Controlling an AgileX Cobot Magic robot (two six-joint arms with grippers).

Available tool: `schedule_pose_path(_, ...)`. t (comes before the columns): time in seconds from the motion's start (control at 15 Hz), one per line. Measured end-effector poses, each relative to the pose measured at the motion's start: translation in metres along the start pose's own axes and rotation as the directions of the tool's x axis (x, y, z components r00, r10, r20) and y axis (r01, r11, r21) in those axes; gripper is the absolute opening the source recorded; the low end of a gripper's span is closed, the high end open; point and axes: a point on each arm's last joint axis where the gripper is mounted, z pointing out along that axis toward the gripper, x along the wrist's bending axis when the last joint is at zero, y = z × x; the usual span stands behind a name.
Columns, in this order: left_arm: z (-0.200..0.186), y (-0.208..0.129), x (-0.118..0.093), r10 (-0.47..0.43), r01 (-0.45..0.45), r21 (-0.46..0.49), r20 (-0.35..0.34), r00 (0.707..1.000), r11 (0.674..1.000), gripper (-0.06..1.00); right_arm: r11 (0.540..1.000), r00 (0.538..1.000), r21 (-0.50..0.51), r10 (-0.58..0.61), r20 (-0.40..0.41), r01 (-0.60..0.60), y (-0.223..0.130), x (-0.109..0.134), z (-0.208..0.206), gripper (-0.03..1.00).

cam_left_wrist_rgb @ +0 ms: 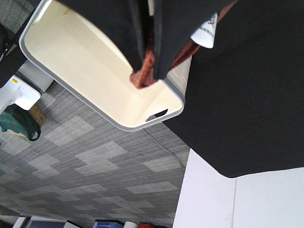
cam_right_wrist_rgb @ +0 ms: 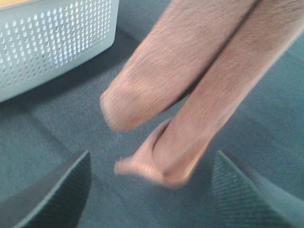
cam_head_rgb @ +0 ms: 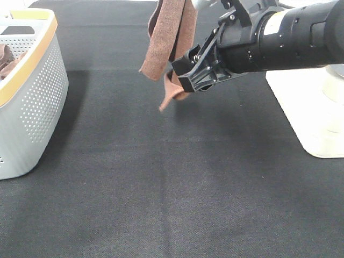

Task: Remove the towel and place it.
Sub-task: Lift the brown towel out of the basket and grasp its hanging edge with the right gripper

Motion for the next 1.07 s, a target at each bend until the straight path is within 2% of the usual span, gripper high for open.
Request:
schedule_pose_path(0.13, 0.000, 0.000, 0.000, 0.001, -0.001, -0.001, -0.002, 1.000, 1.000, 0.00, 1.000, 0.999, -0.015, -0.016, -0.042, 0.015, 0.004, 0.016, 0.000, 0.68)
schedule_pose_path(0.27, 0.000, 0.000, 0.000, 0.003, -0.003, -0.001, -0.003, 1.000, 1.000, 0.00, 0.999, 0.995, -0.019, -0.042, -0.093, 0.041, 0.004, 0.036, 0.005, 0.75)
schedule_pose_path(0.47, 0.000, 0.000, 0.000, 0.003, -0.003, -0.001, -0.003, 1.000, 1.000, 0.00, 1.000, 0.996, 0.005, 0.002, -0.094, -0.002, -0.003, 0.039, 0.018, 0.77)
schedule_pose_path(1.07, 0.000, 0.000, 0.000, -0.003, 0.003, 0.000, 0.001, 1.000, 1.000, 0.00, 0.994, 0.994, -0.056, 0.092, -0.060, -0.095, 0.003, 0.035, 0.019, 0.78)
